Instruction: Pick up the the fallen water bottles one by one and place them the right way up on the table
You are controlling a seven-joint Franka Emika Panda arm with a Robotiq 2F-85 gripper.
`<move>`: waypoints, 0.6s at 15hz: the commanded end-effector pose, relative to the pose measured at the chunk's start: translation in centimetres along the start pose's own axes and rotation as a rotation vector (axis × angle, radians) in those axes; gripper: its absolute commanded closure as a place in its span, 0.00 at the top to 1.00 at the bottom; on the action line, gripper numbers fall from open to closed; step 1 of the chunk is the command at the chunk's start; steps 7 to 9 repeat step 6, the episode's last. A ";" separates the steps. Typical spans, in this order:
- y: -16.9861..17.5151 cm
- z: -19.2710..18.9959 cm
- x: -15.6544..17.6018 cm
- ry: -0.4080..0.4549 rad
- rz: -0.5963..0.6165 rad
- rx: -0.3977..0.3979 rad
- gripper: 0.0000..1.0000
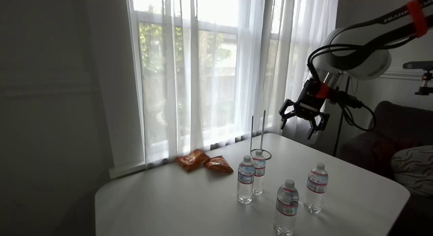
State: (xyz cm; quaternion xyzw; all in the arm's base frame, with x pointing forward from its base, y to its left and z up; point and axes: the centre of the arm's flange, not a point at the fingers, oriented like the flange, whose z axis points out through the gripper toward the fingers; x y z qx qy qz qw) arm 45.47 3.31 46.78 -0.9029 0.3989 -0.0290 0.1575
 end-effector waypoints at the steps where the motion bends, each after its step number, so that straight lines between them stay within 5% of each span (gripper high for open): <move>1: 0.0 -0.1 0.0 0.000 0.001 0.003 1.00; 9: 0.1 -0.2 -0.1 0.001 0.002 0.006 1.00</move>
